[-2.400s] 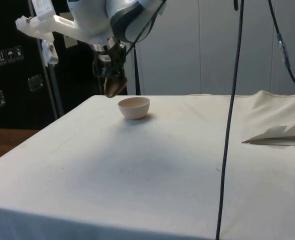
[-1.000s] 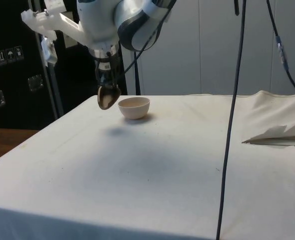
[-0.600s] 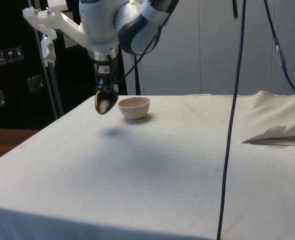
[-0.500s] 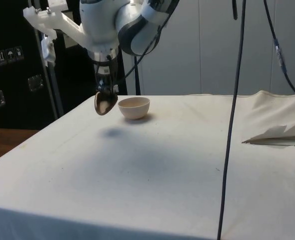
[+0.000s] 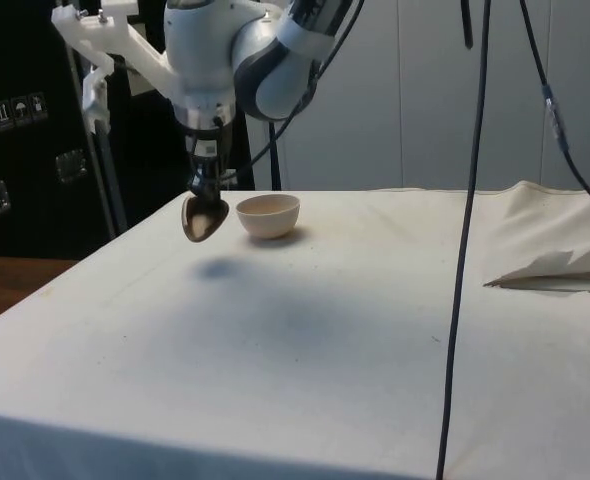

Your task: Pour the coffee beans from the cup into the bowl.

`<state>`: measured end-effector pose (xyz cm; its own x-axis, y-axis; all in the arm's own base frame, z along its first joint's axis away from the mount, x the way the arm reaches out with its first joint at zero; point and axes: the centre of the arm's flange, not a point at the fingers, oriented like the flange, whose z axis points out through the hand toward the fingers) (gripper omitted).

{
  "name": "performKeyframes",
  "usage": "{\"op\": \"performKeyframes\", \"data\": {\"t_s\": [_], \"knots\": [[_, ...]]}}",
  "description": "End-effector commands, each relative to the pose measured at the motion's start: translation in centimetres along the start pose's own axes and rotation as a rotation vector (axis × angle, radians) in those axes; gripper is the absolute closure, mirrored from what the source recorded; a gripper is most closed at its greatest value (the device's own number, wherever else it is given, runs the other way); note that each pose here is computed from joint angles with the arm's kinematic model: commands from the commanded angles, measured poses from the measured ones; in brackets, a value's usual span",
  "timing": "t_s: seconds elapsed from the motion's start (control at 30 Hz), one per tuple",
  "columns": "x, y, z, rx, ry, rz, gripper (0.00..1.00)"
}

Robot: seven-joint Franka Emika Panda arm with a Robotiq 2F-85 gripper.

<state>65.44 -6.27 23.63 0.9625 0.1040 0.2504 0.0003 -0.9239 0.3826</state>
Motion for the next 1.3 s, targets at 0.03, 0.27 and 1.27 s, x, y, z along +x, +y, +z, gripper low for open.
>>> {"op": "performKeyframes", "data": {"t_s": [0.03, 0.27, 1.27], "knots": [[0.0, 0.0, 0.0, 0.0, 0.0, 0.0, 1.0], [-0.2, -0.7, 0.8, 0.068, 0.016, -0.024, 1.0], [-0.4, -3.6, 2.8, 0.191, 0.048, -0.101, 1.0]]}}
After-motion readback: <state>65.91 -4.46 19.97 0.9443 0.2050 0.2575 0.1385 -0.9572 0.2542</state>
